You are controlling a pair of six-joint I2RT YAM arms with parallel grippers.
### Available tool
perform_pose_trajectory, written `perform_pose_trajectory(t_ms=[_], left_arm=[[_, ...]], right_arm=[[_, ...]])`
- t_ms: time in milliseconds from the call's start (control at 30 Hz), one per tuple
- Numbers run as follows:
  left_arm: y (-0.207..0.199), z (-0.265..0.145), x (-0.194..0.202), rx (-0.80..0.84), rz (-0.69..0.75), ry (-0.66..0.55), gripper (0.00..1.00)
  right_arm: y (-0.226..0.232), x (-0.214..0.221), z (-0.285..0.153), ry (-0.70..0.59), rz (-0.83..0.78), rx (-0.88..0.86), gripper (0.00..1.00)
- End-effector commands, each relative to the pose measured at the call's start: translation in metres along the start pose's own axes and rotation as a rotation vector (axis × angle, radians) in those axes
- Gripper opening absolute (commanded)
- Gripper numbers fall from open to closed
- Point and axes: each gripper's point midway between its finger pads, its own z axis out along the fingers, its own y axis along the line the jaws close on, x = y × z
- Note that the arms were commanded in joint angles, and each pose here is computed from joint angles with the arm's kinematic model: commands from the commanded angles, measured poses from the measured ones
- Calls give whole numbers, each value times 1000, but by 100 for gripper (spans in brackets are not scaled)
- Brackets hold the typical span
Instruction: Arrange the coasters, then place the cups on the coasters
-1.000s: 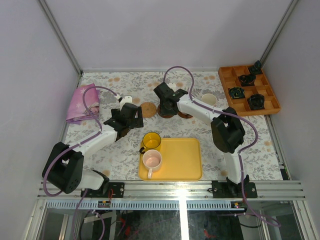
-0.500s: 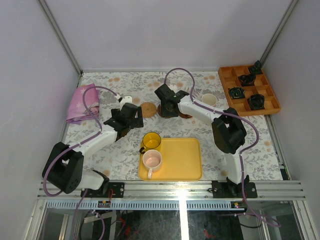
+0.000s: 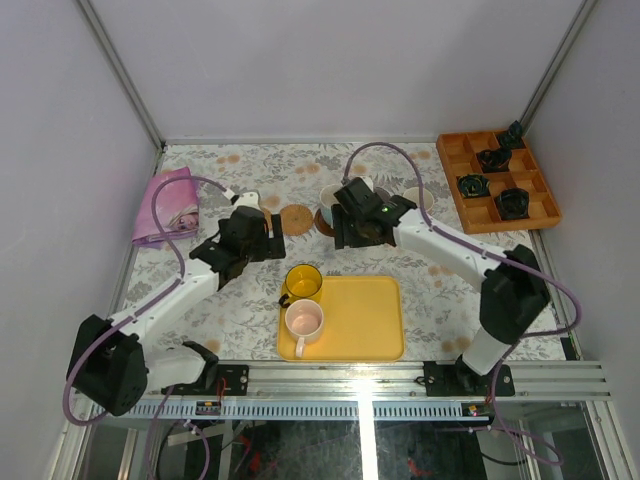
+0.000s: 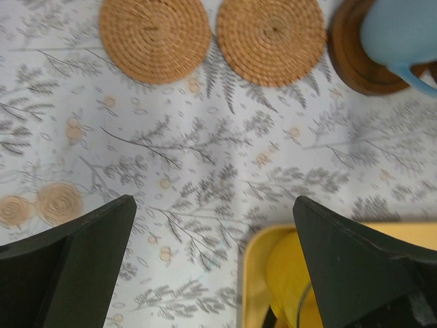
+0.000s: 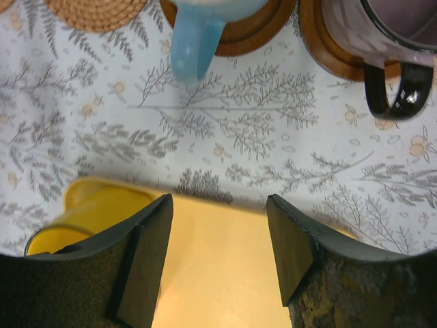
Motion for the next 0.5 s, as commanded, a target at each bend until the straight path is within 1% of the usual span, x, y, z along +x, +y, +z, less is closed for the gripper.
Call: perform_pose_trajectory(t_ms=[0, 133, 233, 300, 400, 467], left_arm=[[-23, -25, 18, 143, -27, 104, 97], [-35, -43, 35, 219, -17, 165, 89], [-39, -55, 42, 251, -8, 198, 85], [-40, -62, 46, 249, -12, 222, 83], [-38, -70, 55, 222, -36, 273, 76], [-39, -79, 60, 221, -54, 295, 75]], right_arm=[[0, -6, -33, -87, -52, -59, 64], [-8, -10, -43, -160, -51, -59, 64], [-11, -12, -46, -183, -58, -55, 64], [-10, -14, -48, -189, -62, -58, 64], [-8, -15, -50, -193, -73, -70, 63], [-7, -16, -53, -201, -79, -83, 63]])
